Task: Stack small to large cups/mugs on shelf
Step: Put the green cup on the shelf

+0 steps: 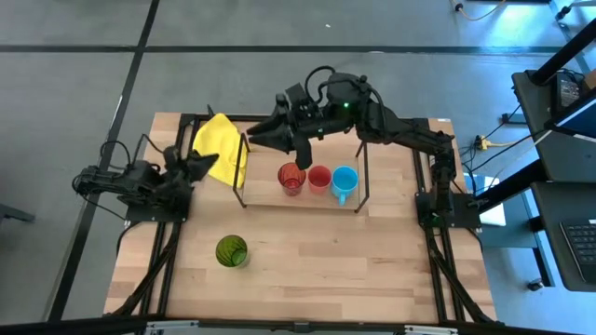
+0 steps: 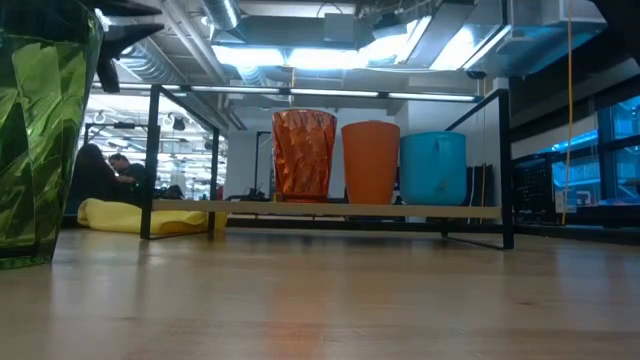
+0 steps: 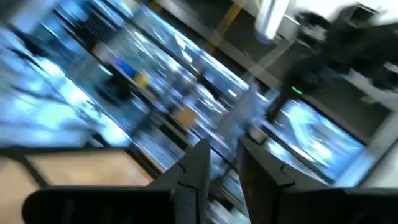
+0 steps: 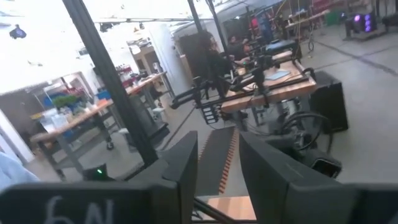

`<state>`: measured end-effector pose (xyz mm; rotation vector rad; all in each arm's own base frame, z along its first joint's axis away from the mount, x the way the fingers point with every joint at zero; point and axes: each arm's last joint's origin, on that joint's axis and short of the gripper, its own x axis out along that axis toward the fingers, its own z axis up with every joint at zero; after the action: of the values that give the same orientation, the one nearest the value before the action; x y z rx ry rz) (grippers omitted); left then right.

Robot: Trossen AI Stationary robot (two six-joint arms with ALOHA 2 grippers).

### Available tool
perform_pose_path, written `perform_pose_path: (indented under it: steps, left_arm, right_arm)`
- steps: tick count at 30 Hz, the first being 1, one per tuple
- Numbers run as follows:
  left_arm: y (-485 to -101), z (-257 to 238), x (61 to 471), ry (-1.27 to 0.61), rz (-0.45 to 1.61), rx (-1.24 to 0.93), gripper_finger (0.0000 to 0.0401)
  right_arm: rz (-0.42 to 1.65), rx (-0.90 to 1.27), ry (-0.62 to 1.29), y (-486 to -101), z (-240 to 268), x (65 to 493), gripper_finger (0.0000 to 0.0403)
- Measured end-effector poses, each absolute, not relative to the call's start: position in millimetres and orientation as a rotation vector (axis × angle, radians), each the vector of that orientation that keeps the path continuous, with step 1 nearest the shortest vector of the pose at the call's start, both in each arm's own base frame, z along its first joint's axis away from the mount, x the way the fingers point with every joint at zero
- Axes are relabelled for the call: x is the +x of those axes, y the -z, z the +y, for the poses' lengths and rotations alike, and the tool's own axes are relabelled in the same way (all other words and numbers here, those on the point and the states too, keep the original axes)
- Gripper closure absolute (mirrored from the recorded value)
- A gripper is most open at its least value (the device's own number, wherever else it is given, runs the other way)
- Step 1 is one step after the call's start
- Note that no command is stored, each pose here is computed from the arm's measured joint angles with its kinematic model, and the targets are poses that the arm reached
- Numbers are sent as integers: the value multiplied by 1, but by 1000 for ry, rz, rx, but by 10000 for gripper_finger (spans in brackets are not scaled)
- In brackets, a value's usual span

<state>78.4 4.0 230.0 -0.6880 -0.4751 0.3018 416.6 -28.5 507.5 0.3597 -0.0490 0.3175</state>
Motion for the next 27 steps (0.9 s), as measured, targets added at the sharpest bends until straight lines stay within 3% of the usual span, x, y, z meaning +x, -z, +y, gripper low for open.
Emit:
perform_pose_path:
  steps: [2,14,20,23,27]
  left_arm:
    - [-230,5,78,-356,-485,-656,326]
    - [-247,6,70,-267,-671,-737,326]
    - [-300,10,34,-253,-953,-566,326]
    - [-339,12,16,-260,-873,-461,326]
    - [-378,10,12,-212,-495,-353,326]
  right_arm:
    - [-53,326,-308,-507,-33,416,283]
    - [-24,180,-159,-501,-88,409,283]
    - [-21,166,-69,-499,-110,404,283]
    - [-30,172,-53,-500,-117,402,283]
    - [-21,143,-2,-499,-124,400,283]
